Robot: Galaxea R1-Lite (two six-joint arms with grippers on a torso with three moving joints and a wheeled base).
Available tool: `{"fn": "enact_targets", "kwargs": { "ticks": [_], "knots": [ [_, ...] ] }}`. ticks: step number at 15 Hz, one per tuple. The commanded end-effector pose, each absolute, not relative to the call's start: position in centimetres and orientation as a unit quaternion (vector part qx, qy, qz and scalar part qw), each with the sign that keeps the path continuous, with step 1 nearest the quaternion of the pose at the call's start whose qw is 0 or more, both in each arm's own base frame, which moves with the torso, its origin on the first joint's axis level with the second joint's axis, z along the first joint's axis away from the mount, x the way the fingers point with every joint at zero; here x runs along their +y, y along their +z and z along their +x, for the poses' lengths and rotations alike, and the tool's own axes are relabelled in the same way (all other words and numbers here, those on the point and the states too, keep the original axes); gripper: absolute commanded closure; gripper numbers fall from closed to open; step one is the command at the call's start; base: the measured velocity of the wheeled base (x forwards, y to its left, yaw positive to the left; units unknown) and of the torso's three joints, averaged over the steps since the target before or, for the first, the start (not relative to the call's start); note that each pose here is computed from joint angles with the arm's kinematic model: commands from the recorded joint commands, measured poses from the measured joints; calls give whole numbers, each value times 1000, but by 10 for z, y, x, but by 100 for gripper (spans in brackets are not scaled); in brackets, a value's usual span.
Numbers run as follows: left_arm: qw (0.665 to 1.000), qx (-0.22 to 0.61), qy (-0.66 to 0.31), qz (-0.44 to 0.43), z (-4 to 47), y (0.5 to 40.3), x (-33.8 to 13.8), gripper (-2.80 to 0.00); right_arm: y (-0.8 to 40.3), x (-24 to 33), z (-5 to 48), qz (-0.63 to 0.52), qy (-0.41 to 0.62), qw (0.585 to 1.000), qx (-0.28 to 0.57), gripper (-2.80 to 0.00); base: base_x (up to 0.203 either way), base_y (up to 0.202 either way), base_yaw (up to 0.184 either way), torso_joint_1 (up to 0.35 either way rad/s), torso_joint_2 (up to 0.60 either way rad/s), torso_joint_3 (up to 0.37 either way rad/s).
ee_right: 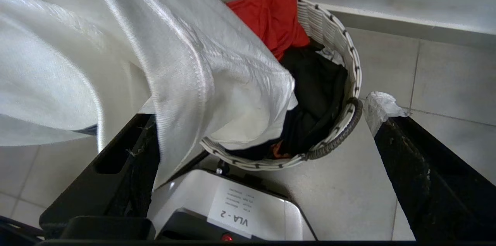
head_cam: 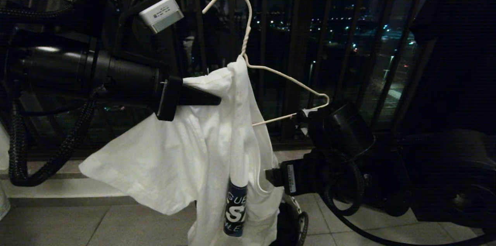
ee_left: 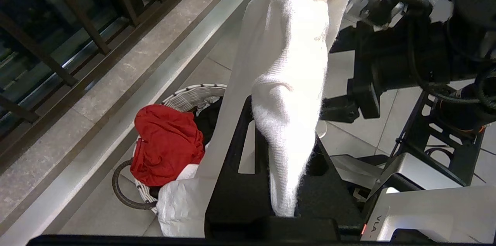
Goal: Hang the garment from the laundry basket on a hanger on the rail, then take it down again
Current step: Hang the clothes on the clothes rack
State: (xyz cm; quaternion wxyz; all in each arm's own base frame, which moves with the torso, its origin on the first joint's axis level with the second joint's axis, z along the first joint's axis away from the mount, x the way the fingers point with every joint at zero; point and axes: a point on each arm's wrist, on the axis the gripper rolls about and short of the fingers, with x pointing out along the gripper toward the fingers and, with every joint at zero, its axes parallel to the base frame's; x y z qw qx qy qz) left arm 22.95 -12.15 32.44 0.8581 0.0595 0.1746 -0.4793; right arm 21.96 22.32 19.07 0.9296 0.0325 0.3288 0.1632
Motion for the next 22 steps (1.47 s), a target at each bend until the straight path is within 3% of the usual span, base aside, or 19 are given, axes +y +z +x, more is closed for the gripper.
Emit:
{"fn": "enact_targets", "kwargs": {
  "ticks": [1,2,3,22],
  "knots": [
    [857,177,-480,60,230,323,-122,0,188,224,220,29,161,929,333,-280,0,0,0,0,0,0],
    [857,177,-480,60,230,323,-122,0,188,224,220,28,162,929,333,-280,0,0,0,0,0,0],
    [857,176,-480,60,230,324,-122,0,188,224,220,24,163,929,332,0,0,0,0,0,0,0],
    [855,175,-484,58,228,324,-122,0,203,164,281,49,72,957,275,0,0,0,0,0,0,0]
  ]
}}
